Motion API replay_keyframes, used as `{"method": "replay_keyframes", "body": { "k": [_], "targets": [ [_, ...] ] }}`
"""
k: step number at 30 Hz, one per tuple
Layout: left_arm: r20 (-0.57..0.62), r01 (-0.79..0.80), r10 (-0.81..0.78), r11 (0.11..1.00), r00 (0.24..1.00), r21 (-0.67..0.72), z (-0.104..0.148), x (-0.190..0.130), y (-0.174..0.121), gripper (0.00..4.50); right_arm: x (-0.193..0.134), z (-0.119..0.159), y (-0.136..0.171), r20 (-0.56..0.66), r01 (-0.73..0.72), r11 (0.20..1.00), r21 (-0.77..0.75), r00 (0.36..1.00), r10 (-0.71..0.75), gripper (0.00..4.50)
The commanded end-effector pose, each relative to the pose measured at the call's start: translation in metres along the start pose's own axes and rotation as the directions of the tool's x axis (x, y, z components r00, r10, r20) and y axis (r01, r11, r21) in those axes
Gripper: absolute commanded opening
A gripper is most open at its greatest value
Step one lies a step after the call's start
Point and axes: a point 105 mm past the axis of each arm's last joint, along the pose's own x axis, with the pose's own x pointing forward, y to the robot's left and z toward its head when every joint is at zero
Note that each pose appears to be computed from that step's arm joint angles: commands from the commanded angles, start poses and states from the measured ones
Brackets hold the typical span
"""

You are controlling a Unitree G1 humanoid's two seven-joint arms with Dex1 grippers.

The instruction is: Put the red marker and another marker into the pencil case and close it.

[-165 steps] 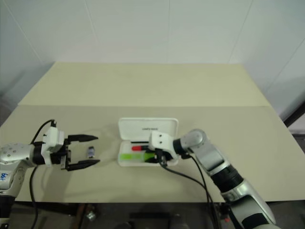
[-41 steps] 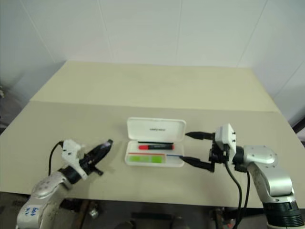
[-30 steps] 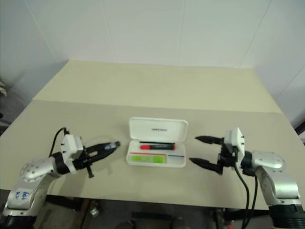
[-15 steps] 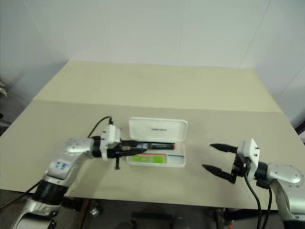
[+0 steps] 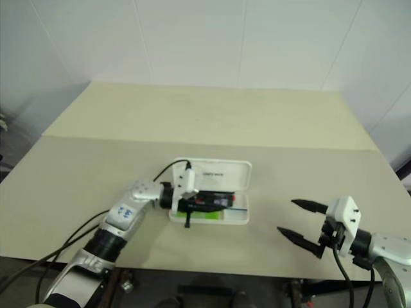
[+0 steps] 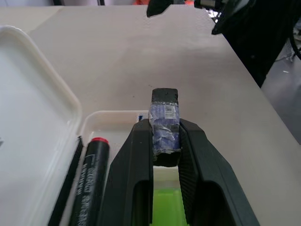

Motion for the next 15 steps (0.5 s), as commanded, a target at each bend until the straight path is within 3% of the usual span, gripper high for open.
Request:
{"method": "replay_keyframes", "body": {
  "k": [1, 15],
  "targets": [
    [-0.001, 0.017, -0.017, 0.999, 1.0, 0.042, 0.009, 0.01, 0.004, 0.4, -0.005, 0.014, -0.001, 0.03, 0.029, 0.999, -0.036, 0.999, -0.028, 4.5],
    [-0.031, 0.06, -0.058, 0.997, 0.998, 0.044, 0.004, 0.029, 0.004, 0.4, -0.005, 0.016, 0.004, 0.037, 0.053, 0.998, -0.034, 0.998, -0.052, 4.5]
  ]
}}
